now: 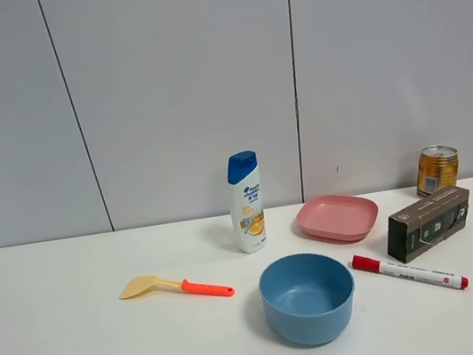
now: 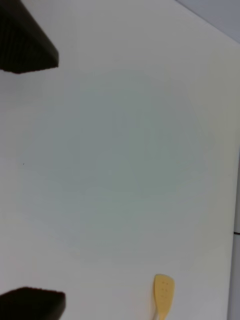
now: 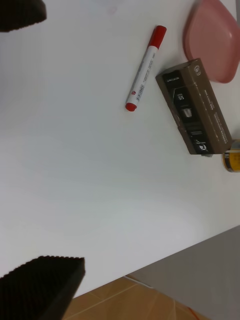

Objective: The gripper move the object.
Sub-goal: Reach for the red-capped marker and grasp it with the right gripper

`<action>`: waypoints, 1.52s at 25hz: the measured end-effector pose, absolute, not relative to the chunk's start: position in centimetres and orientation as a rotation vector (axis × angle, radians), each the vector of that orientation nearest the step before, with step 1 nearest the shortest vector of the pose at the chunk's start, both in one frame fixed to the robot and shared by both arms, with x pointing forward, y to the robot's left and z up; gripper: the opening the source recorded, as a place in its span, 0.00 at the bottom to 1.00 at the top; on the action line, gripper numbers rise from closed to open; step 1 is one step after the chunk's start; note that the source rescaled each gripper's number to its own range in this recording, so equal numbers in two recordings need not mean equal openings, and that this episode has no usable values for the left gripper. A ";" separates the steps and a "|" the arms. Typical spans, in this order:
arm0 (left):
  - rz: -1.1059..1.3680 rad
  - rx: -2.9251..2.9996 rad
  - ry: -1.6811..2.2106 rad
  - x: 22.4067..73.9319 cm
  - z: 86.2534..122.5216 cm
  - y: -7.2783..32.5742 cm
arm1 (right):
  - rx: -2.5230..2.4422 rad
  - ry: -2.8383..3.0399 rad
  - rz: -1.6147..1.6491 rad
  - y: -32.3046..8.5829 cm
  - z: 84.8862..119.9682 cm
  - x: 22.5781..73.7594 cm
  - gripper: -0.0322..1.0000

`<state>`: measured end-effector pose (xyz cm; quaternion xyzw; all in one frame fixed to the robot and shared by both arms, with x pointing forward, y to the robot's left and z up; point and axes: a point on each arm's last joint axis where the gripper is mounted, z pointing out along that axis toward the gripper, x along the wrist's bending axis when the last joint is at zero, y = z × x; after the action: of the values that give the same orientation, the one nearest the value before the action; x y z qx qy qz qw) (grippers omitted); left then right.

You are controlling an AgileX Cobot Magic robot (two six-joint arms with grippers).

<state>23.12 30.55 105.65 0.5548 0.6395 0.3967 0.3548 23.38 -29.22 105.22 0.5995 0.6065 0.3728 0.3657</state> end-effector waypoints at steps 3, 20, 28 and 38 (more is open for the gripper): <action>1.025 1.434 1.653 23.1 105.6 30.5 | 1.541 1.559 0.958 -29.2 105.2 23.4 0.91; 1.025 1.434 1.653 23.1 105.6 30.5 | 1.524 1.571 0.948 -29.2 105.2 23.4 0.91; 1.025 1.434 1.653 23.1 105.6 30.5 | 1.461 1.619 0.929 -29.1 105.2 23.4 0.91; 1.025 1.434 1.653 23.1 105.6 30.5 | 1.440 1.648 0.929 -28.9 105.3 23.4 0.91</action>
<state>23.12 30.55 105.65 0.5548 0.6395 0.3967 0.3548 23.36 -28.92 105.26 0.5620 0.6433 0.3624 0.3728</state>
